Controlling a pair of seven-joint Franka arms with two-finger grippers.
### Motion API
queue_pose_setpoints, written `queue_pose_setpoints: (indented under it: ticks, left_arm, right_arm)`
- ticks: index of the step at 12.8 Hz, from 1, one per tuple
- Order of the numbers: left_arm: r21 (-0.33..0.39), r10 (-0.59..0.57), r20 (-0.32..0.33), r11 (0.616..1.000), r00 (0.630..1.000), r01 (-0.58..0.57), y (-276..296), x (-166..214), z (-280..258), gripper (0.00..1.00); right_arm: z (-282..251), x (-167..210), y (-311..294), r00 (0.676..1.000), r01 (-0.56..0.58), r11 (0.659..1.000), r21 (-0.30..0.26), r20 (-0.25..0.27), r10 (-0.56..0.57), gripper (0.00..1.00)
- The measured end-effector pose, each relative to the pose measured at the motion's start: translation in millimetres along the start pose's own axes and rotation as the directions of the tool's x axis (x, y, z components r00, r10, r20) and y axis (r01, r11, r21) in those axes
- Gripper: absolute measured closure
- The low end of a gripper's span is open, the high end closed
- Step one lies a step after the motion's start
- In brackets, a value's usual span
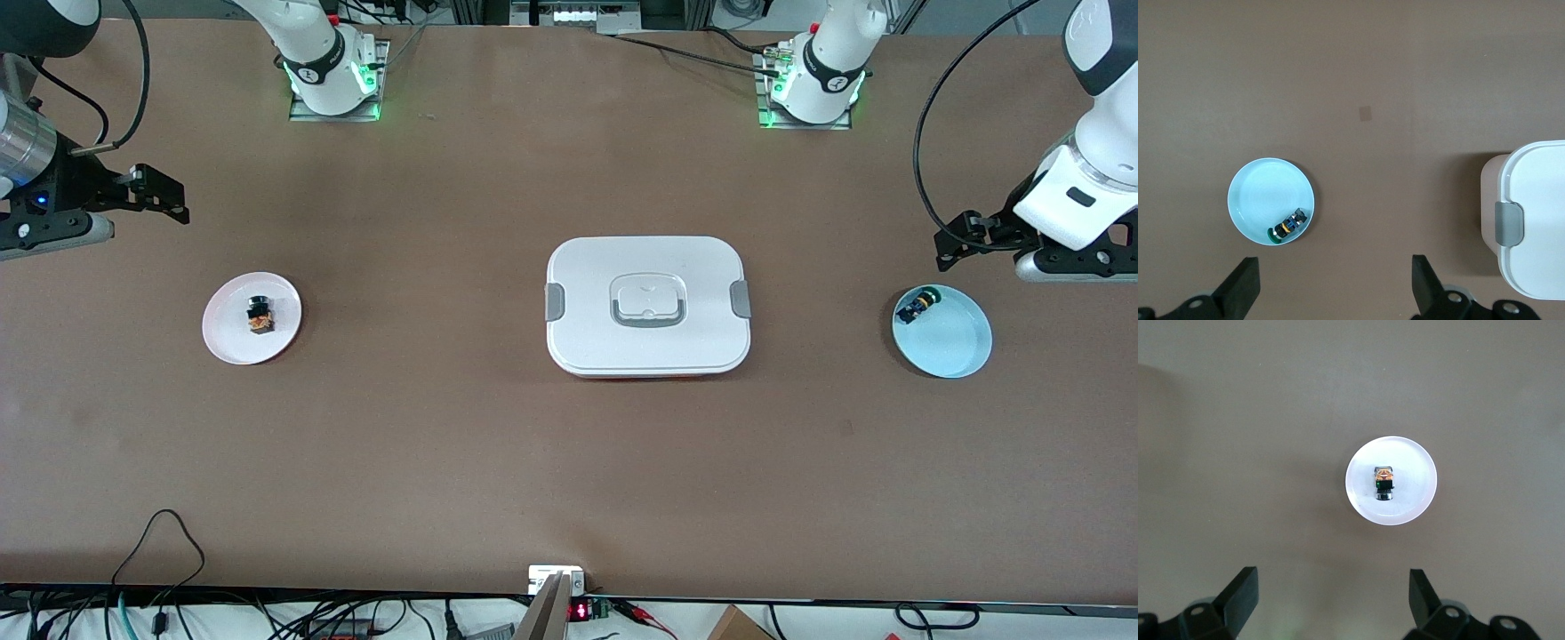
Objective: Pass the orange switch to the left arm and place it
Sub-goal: 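Lower the right gripper over the orange switch on the white plate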
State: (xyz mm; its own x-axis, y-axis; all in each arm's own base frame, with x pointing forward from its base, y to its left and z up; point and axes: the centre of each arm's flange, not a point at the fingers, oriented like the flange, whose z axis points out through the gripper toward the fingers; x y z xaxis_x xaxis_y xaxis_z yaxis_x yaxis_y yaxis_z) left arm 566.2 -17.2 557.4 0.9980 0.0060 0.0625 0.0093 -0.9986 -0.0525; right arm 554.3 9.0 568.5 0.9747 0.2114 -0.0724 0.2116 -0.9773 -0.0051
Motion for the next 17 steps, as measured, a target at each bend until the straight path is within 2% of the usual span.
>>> queue_pose_setpoints:
  ticks: [6, 8, 11, 14, 17]
  left_arm:
    - [0.004, 0.040, -0.005, 0.999, 0.999, -0.040, 20, -1, -3, 0.00]
    - [0.015, 0.082, -0.015, 0.997, 0.997, -0.082, 42, -2, -8, 0.00]
    - [0.018, 0.089, -0.007, 0.996, 0.996, -0.089, 45, -4, -9, 0.00]
    - [0.019, 0.069, 0.003, 0.997, 0.998, -0.069, 34, -4, -7, 0.00]
    - [0.010, 0.048, 0.017, 0.999, 0.999, -0.048, 25, -4, -5, 0.00]
  right_arm:
    - [1, 1, -2, 1.000, 0.004, 1.000, 0.000, 0.003, -0.004, 0.00]
    - [2, 1, -2, 1.000, 0.006, 1.000, 0.002, 0.010, -0.006, 0.00]
    - [7, 1, -2, 0.999, 0.016, 1.000, 0.006, 0.030, -0.016, 0.00]
    - [25, 6, -1, 0.988, 0.136, 0.991, 0.023, 0.077, -0.137, 0.00]
    - [50, 17, 1, 0.950, 0.290, 0.956, 0.049, 0.110, -0.293, 0.00]
